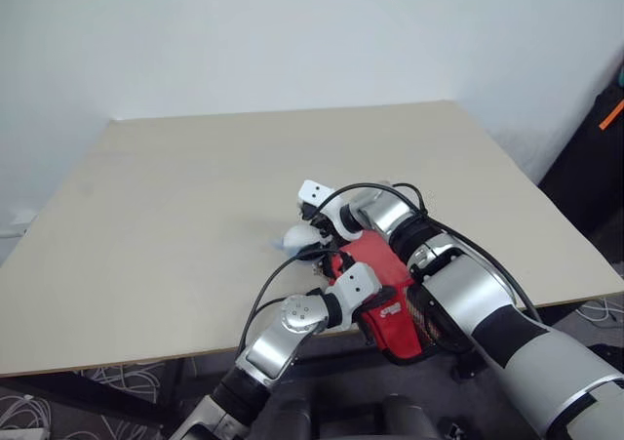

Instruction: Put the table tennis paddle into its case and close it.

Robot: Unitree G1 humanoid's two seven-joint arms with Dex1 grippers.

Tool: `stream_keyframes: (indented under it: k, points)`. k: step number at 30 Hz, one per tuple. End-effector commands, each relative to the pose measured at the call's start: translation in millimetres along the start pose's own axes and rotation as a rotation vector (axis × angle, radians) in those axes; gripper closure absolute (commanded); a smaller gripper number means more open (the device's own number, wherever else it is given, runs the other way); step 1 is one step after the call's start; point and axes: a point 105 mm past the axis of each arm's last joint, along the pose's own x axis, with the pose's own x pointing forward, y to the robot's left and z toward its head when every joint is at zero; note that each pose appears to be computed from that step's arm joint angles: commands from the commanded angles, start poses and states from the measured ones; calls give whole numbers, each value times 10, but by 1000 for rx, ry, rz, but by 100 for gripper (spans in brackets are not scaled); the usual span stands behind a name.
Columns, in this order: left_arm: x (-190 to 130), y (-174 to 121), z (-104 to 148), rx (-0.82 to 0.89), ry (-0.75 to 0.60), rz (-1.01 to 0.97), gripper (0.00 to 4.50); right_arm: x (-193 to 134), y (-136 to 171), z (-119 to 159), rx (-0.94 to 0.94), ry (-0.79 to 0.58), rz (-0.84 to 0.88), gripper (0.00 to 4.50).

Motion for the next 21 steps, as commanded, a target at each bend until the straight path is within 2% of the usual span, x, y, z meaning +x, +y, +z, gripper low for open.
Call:
stream_keyframes:
  k: [1,7,9,12,14,21]
  points:
    - [-72,125,-173,-27,74,51,450,-58,-36,198,-34,-40,-28,88]
    - [-78,144,-183,-27,82,48,450,-75,-31,258,-23,-66,-23,292]
    - [-73,155,-182,-26,82,47,450,-88,-43,274,-18,-75,-29,350]
    - [-63,170,-181,-24,83,44,450,-115,-67,331,-12,-109,-43,413]
    - [-56,179,-178,-24,83,43,450,-136,-91,380,-7,-136,-62,425]
    - [-42,250,-208,-24,98,57,450,-200,-255,474,58,-219,-194,425]
